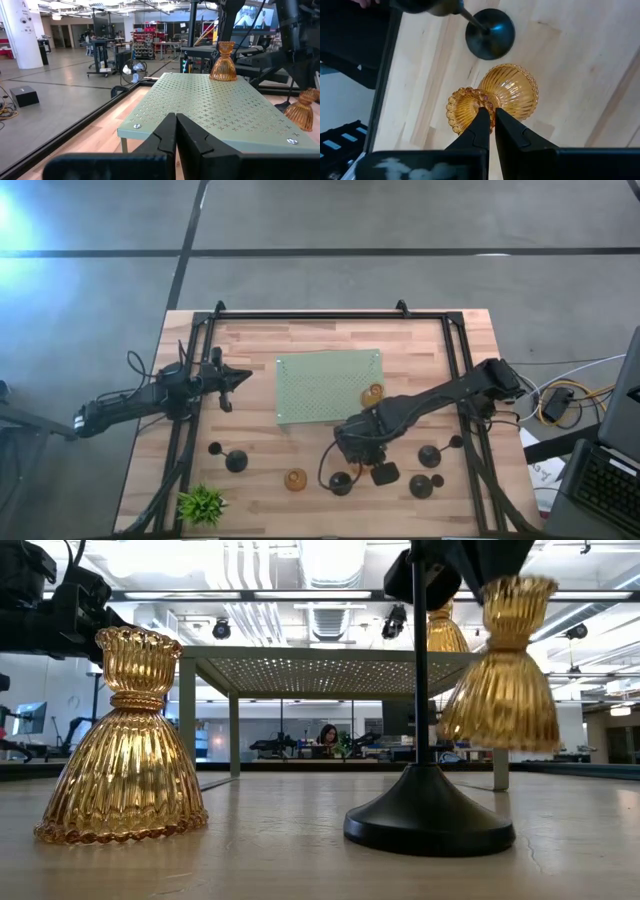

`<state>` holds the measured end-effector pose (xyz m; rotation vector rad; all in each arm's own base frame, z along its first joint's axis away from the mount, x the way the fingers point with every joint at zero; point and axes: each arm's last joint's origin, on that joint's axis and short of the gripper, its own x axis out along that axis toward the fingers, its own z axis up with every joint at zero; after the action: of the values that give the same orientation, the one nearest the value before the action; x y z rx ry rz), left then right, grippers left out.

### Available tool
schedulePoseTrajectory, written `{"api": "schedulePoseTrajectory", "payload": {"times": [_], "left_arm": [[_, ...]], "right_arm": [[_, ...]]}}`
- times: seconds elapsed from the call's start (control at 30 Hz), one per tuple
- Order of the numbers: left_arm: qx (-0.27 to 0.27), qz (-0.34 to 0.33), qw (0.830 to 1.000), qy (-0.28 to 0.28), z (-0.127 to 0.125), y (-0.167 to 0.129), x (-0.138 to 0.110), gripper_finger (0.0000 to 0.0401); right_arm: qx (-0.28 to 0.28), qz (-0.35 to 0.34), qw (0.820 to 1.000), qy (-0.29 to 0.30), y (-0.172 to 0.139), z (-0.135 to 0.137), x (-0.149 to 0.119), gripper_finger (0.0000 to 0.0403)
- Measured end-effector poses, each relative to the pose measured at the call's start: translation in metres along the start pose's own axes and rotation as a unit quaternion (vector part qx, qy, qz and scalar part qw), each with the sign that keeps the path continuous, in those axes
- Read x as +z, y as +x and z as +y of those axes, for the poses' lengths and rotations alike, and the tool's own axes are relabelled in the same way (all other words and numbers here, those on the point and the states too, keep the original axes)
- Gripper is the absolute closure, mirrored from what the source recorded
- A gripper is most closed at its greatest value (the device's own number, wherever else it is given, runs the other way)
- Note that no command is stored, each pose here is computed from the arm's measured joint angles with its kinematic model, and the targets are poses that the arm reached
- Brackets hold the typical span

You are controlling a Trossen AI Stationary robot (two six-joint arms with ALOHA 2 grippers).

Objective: Pick & Place candle stick holders
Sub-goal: Put the yellow glass candle holder on the shelf

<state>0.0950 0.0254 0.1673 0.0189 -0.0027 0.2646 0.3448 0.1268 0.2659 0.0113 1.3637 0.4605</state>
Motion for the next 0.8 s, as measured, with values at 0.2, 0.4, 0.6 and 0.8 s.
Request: {"api": "schedulePoseTrajectory", "payload": {"times": [0.2, 0.4, 0.6, 0.8], "left_arm": [[0.000, 0.000, 1.000, 0.000, 0.000, 0.000, 0.000, 0.0387], [0.000, 0.000, 1.000, 0.000, 0.000, 0.000, 0.000, 0.0387], [0.000, 0.000, 1.000, 0.000, 0.000, 0.000, 0.000, 0.0387], [0.000, 0.000, 1.000, 0.000, 0.000, 0.000, 0.000, 0.0387]], "right_arm": [[-0.001, -0.009, 1.000, -0.008, -0.030, 0.002, 0.006, 0.0395], [-0.001, -0.035, 0.999, -0.016, -0.066, -0.003, 0.013, 0.0395], [0.025, -0.088, 0.995, -0.027, -0.107, -0.013, 0.018, 0.0395], [0.019, -0.123, 0.992, -0.024, -0.143, -0.031, 0.014, 0.0395]]}}
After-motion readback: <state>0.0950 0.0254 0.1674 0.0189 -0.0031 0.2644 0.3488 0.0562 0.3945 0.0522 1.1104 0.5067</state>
